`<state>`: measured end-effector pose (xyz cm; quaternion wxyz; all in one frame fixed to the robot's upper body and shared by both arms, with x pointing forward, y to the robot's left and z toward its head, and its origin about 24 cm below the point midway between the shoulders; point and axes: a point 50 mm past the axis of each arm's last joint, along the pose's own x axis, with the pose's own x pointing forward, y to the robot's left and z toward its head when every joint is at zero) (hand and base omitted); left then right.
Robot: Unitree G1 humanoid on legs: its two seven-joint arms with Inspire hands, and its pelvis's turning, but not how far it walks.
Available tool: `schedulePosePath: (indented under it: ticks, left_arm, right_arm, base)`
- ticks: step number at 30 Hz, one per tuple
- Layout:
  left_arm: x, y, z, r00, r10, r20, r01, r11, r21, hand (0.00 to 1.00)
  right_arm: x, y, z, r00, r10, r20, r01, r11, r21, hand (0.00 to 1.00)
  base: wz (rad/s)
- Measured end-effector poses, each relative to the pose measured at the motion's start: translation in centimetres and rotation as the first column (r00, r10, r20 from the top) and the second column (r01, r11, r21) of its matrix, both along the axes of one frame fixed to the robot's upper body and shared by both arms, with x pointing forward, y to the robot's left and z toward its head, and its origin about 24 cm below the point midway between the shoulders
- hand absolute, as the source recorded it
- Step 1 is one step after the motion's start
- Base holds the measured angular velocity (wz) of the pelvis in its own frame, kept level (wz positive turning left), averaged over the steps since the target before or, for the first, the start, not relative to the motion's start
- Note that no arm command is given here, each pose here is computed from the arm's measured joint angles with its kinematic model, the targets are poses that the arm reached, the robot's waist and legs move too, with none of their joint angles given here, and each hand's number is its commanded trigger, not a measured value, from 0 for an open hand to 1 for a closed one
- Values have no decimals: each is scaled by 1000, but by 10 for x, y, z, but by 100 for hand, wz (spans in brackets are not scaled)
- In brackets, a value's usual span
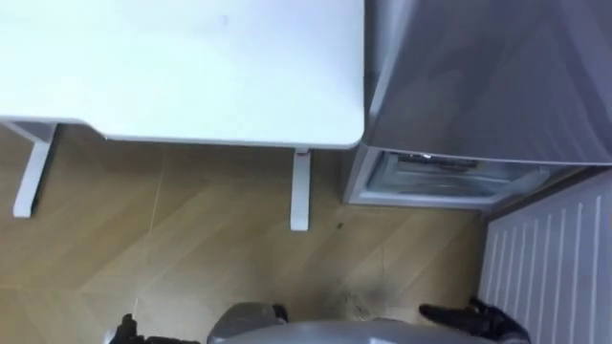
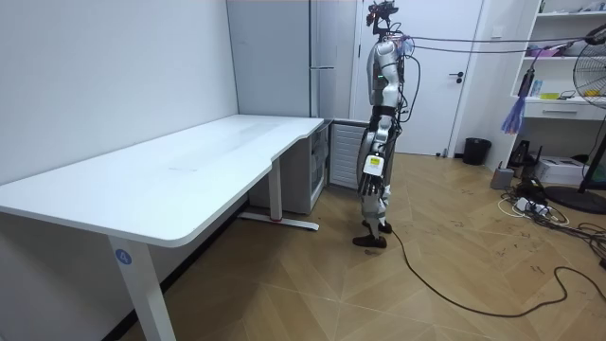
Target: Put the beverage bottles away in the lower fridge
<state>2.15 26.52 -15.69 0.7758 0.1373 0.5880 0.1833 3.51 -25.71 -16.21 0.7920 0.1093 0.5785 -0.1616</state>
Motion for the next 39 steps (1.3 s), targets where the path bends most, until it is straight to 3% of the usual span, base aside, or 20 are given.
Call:
schedulePosePath:
  ticks: [5,13,25,39]
  left_arm:
    - [-2,-2,0,999,-41,-11,41,999,17,0]
    - [-23,-5,-4,995,12,-104,-10,1000,16,0]
    - [-28,-5,-6,979,44,-197,-41,999,19,0]
    - [-30,-5,-6,972,23,-235,-18,999,27,0]
  right_arm:
    - [-12,12,-4,998,-61,-6,61,997,50,0]
    - [-29,21,-7,984,-168,-55,174,976,135,0]
    - [-49,20,-8,951,-284,-124,301,943,145,0]
    - [-30,19,-8,976,-175,-131,189,976,107,0]
  base:
    - [-5]
    - [-8]
    - [-5]
    - [-3]
